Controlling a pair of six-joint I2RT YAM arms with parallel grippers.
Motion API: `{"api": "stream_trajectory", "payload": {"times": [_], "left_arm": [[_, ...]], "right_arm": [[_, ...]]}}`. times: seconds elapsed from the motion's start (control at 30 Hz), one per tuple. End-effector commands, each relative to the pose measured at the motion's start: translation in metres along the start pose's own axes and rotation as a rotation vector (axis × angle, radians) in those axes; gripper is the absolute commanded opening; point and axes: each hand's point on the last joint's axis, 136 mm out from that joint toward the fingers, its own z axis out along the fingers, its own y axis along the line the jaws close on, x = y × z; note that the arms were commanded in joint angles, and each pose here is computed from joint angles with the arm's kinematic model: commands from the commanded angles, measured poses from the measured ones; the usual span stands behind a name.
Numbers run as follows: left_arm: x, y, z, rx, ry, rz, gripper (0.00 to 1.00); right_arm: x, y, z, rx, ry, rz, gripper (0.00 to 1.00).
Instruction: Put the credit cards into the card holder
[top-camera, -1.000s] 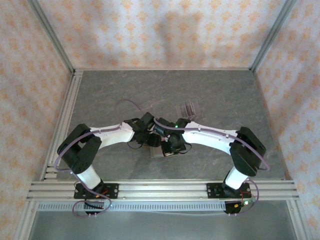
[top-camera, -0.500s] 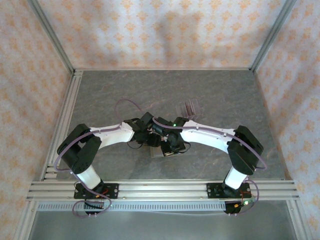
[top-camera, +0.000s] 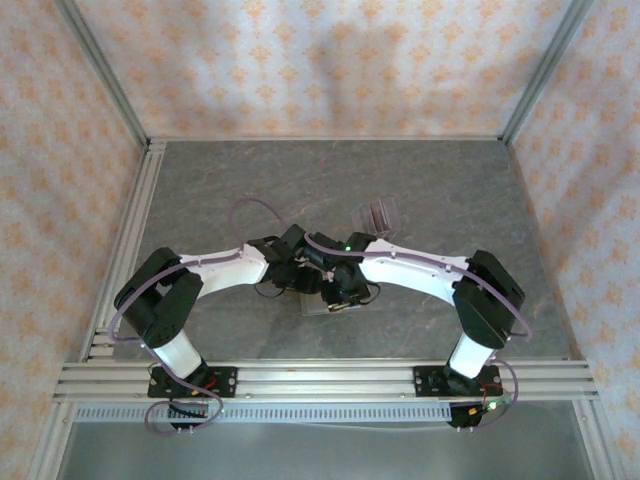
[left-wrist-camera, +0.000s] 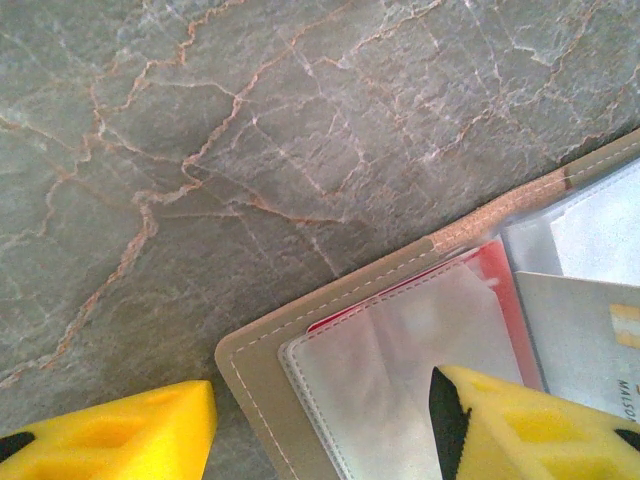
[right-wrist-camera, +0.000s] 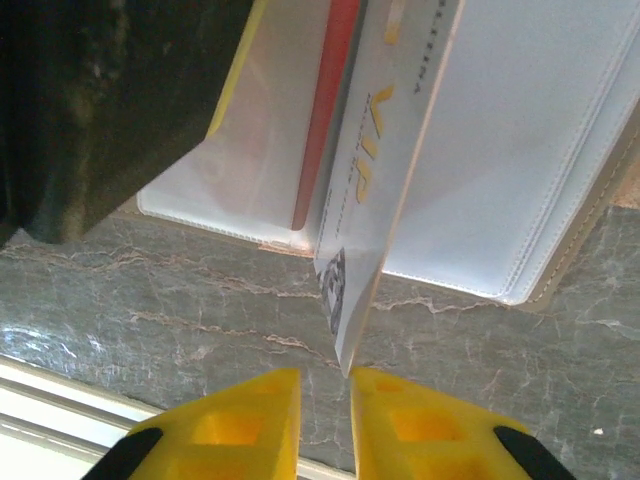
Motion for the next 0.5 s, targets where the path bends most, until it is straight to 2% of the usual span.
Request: {"api": "stream_trajectory", "payload": {"times": [0.0,0.47], "left_arm": [[0.000,0.001,-0.005,-0.020,-0.011,0.022,0.60],[0.000,0.001,-0.006,-0.023,-0.011,0.023,0.60]], "right_arm": [[-0.017,0.006,-0.002,-0.012,-0.041,-0.016,0.21],[-0.039,0.007,0.002,-0.016,-0.071,-0.003,0.23]]}}
